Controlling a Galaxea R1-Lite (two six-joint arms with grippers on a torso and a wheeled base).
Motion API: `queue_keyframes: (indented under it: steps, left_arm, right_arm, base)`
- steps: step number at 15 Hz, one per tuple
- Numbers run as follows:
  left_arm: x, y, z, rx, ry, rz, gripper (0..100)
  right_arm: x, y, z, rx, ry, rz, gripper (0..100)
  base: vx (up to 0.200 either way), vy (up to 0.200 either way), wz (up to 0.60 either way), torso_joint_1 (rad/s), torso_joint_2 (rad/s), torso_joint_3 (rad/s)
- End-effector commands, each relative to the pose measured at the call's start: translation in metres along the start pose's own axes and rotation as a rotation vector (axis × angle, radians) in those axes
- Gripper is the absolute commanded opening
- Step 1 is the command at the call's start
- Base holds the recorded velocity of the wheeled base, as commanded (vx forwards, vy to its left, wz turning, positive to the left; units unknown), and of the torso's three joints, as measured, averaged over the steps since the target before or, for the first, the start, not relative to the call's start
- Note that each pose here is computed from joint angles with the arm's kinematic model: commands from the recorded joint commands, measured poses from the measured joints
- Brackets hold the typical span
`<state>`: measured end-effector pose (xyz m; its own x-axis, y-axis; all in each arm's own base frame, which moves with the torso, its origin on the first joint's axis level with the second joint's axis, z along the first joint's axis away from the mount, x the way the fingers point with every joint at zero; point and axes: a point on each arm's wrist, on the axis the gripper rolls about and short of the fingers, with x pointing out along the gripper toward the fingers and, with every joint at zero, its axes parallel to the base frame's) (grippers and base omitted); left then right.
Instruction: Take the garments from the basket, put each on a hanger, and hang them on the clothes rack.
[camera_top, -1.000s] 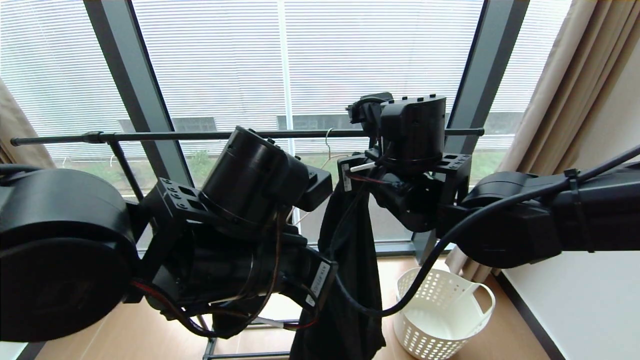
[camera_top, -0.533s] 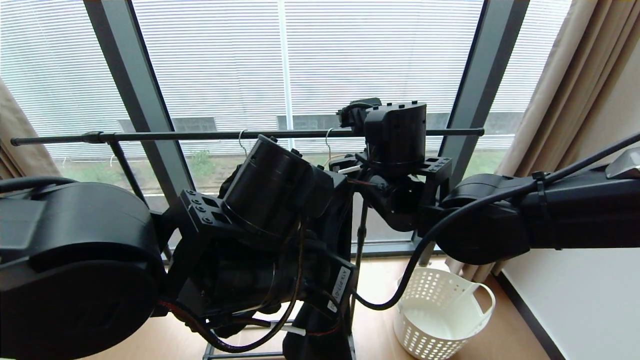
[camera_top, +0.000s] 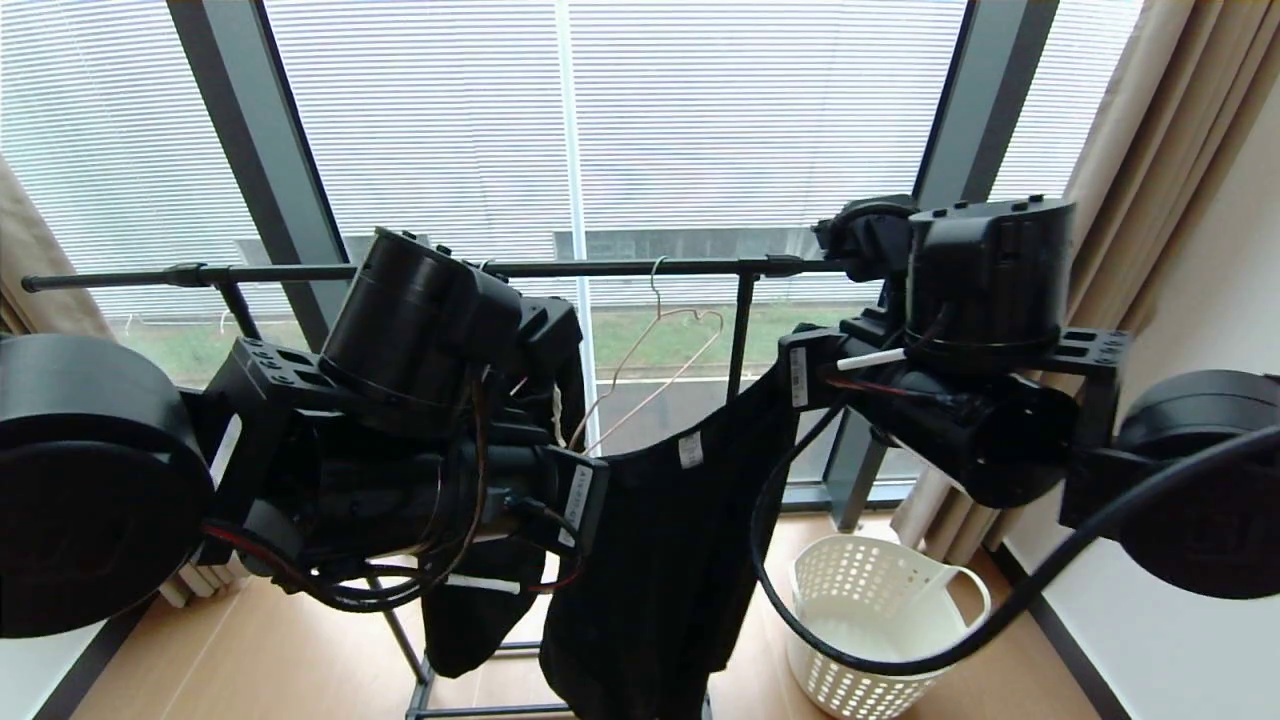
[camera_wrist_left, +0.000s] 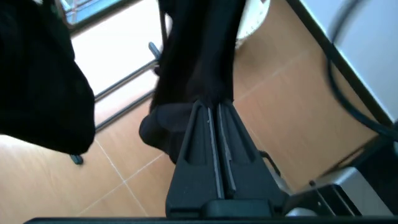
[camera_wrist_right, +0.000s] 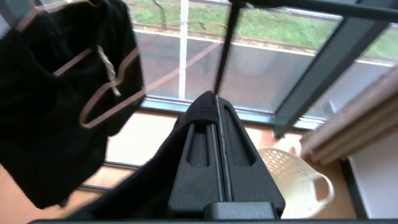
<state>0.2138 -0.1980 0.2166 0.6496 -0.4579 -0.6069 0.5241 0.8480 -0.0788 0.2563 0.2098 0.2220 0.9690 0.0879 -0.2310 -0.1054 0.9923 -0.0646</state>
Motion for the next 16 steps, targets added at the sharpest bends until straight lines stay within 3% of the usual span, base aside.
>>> queue_keyframes:
  steps: [1, 4, 7, 11, 12, 16]
  left_arm:
    - [0.000, 0.008, 0.005, -0.013, -0.025, 0.019, 0]
    - [0.006, 0.019, 0.024, -0.020, -0.080, 0.049, 0]
    - [0.014, 0.019, 0.029, -0.019, -0.081, 0.051, 0]
    - [0.020, 0.017, 0.028, -0.017, -0.071, 0.046, 0]
    - [0.020, 0.016, 0.028, -0.012, -0.073, 0.043, 100]
    - [0.016, 0.017, 0.022, -0.004, -0.065, 0.043, 100]
  right_arm:
    - [-0.024, -0.017, 0.004, 0.006, -0.015, -0.003, 0]
    - [-0.030, -0.016, 0.001, -0.072, -0.013, -0.037, 0]
    - [-0.031, -0.017, -0.011, -0.170, 0.016, -0.086, 0]
    - [-0.029, -0.017, -0.017, -0.188, 0.035, -0.095, 0]
    - [-0.028, -0.018, -0.017, -0.188, 0.035, -0.097, 0]
    - [-0.024, -0.022, -0.012, -0.179, 0.024, -0.117, 0]
  base:
    - [0.000, 0.000, 0.00, 0.000, 0.00, 0.000]
    - [0.000, 0.000, 0.00, 0.000, 0.00, 0.000]
    - [0.000, 0.000, 0.00, 0.000, 0.00, 0.000]
    - [0.000, 0.000, 0.00, 0.000, 0.00, 0.000]
    - [0.000, 0.000, 0.00, 0.000, 0.00, 0.000]
    - [0.000, 0.000, 0.00, 0.000, 0.00, 0.000]
